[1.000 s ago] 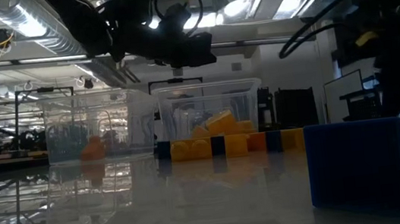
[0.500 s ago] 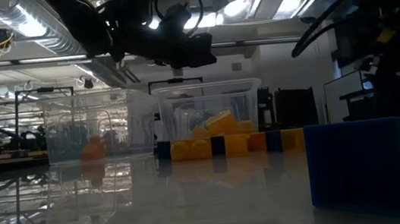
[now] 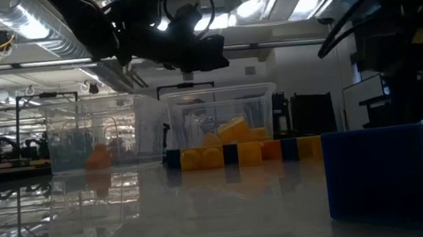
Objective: Sort blocks
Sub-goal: Put the orange game piece into the top left transparent bin
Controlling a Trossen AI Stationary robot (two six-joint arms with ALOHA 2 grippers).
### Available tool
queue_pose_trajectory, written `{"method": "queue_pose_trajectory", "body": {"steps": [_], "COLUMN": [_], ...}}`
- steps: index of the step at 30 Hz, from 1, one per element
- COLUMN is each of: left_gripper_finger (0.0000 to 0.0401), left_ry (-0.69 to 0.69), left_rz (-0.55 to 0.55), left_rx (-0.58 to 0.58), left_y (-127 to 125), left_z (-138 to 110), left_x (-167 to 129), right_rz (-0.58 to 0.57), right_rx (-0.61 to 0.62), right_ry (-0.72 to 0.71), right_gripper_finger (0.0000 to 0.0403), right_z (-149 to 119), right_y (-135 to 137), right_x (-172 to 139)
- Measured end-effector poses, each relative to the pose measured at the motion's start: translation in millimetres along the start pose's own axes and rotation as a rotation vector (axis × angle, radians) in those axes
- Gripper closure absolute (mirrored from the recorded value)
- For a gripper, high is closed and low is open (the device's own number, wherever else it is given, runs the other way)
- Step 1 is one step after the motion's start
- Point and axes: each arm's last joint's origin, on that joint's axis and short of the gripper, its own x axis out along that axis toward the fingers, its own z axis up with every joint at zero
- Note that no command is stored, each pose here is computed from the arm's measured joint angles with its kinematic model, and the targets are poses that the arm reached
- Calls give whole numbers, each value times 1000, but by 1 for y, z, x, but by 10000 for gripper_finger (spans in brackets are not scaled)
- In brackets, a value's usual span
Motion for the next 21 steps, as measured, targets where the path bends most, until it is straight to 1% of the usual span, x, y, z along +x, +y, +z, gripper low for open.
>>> {"method": "queue_pose_trajectory", "body": {"steps": [4, 7, 9, 13, 16, 19, 21], "left_gripper_finger": [278, 278, 278, 278, 278, 278, 278], "left_ry": [-1, -1, -1, -1, -1, -1, -1], "left_rz": [0, 0, 1, 0, 1, 0, 1], "left_rx": [0, 0, 0, 0, 0, 0, 0], "left_y": [0, 0, 0, 0, 0, 0, 0], "left_z": [0, 0, 0, 0, 0, 0, 0], "left_x": [0, 0, 0, 0, 0, 0, 0], "right_rz": [-107, -151, -157, -166, -242, -332, -368], "right_rx": [-57, -92, -116, -168, -197, -225, -231], "right_ry": [-50, -60, -42, 45, 59, 42, 36], "right_gripper_finger": [311, 311, 311, 311, 311, 311, 311], "right_z": [0, -1, -2, -8, -6, -2, -1], "right_y": [7, 11, 14, 20, 23, 27, 27], "right_x": [-5, -5, -2, 14, 21, 23, 24]}}
